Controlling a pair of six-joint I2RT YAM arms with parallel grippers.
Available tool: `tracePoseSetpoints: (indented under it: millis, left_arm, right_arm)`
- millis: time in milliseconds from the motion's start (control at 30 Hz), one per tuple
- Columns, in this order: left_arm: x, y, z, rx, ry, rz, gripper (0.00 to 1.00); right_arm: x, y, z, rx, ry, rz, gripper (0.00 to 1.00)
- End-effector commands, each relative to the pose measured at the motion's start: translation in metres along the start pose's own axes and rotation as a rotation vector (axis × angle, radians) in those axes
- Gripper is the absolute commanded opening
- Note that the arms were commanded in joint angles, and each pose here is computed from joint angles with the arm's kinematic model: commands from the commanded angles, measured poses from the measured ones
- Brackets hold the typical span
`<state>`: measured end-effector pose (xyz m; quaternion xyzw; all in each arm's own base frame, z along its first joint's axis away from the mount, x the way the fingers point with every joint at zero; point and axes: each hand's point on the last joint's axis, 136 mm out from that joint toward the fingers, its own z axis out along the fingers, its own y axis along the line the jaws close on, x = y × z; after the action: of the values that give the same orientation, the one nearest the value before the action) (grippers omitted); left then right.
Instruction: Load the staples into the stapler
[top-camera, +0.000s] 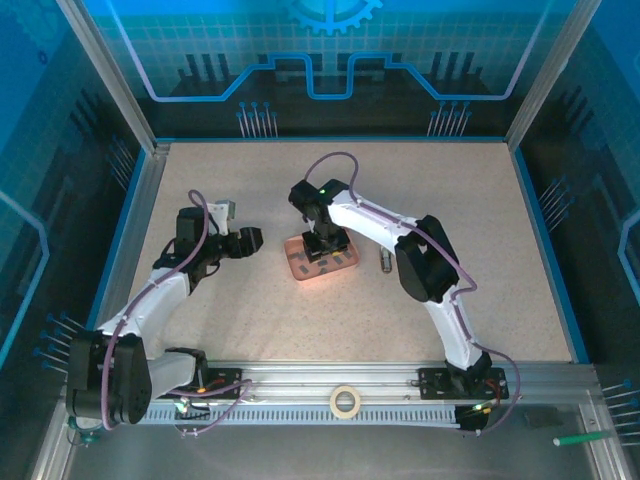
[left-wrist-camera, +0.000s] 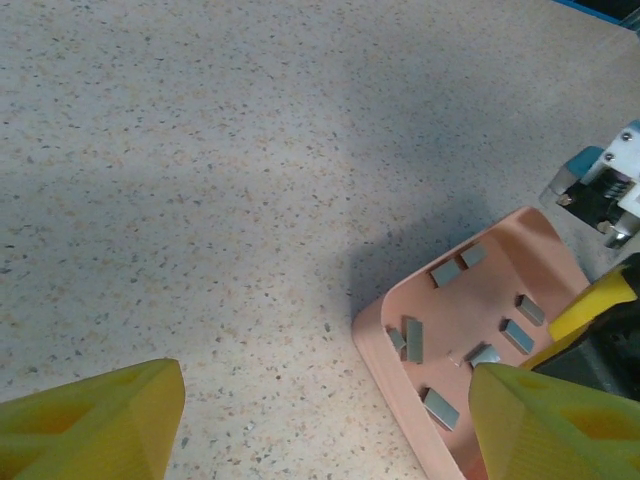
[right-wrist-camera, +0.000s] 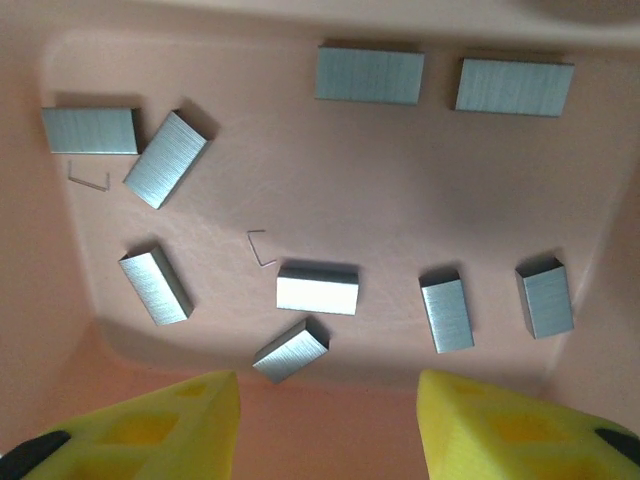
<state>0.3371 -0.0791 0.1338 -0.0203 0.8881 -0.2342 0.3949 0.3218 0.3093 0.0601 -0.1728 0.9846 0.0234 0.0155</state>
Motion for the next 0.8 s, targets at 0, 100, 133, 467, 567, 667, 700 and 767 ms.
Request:
tracePoseSetpoints:
  millis: [0, 100, 133, 467, 567, 667, 700, 767]
  left_arm:
    - [-0.002, 0.011, 0.003, -0.051, 0.016, -0.033, 0.76]
    - [-0.001, 0.014, 0.005, -0.067, 0.041, -0.053, 0.76]
    - [-0.002, 0.014, 0.006, -0.071, 0.047, -0.062, 0.76]
    - [-0.003, 0.022, 0.005, -0.121, 0.069, -0.075, 0.77]
    - [-0.003, 0.022, 0.006, -0.125, 0.075, -0.068, 0.77]
    - [-0.005, 0.021, 0.005, -0.123, 0.076, -0.055, 0.77]
    - [-0.006, 0.021, 0.005, -0.122, 0.077, -0.051, 0.77]
    - [-0.006, 0.021, 0.006, -0.12, 0.077, -0.046, 0.77]
  right_arm:
    - [0.0, -0.003, 0.004, 0.013, 0.029, 0.021, 0.49]
    - [0.003, 0.002, 0.01, 0.001, 0.061, 0.024, 0.49]
    - [0.004, 0.004, 0.011, 0.001, 0.065, 0.019, 0.49]
    - [0.008, 0.002, 0.03, 0.063, 0.104, 0.038, 0.48]
    - [0.007, 0.002, 0.035, 0.06, 0.106, 0.039, 0.48]
    - [0.009, 0.003, 0.042, 0.055, 0.127, 0.047, 0.47]
    - [0.011, 0.003, 0.044, 0.06, 0.133, 0.048, 0.46]
    - [0.012, 0.003, 0.046, 0.061, 0.136, 0.054, 0.45]
